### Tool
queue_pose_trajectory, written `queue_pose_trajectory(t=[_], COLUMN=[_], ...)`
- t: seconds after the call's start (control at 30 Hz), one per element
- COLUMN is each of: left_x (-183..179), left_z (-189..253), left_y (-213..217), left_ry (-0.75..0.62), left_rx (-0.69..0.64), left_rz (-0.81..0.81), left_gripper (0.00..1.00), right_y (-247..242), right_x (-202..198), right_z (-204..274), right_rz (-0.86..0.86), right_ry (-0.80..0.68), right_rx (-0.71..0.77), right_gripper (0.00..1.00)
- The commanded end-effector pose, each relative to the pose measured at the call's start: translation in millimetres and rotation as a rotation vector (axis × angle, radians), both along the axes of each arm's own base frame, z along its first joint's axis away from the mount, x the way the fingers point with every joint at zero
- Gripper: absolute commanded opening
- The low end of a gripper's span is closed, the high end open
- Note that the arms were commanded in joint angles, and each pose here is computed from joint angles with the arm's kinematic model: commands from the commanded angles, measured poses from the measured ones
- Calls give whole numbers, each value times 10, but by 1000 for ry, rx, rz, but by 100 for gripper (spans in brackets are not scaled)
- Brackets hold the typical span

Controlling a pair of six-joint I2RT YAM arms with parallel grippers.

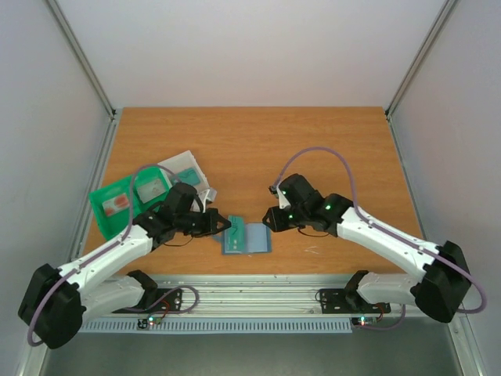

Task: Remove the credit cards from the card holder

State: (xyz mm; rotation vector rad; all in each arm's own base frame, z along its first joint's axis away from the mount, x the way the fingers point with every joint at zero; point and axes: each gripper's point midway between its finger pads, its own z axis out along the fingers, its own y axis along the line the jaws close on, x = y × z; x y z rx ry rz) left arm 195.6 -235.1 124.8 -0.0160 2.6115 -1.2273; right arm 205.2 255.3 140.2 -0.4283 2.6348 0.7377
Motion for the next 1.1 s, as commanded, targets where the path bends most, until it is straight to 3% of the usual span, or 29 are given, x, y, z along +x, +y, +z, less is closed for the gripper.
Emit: queue_pose_trajectory(t=[0.0,0.33,0.7,0.9,1.0,1.07], left_x=[-122,-465,-660,-751,-785,-792], left_z=[447,824,939,1019,1047,1056], left_y=[-115,-246,-362,-439,-456,-458], left_ry=[-136,-181,-186,-202,-206,-215], left_rx=[-107,-272,-358,-377,-390,-392], left_rz=[-148,-346,-438,-497,-519,-523], left_gripper=[0,0,0,0,0,0], right_y=[31,291,421,427,461,472], right_x=[-205,-715,-591,-623,-708,-750], right_z=[401,978,807,793,859,889], right_rz=[163,437,468,511,548,565], right_ry=[-56,22,64,67,93,102], right_rx=[76,327,271,263,310,337], right_gripper=[27,42,58,50,37,22])
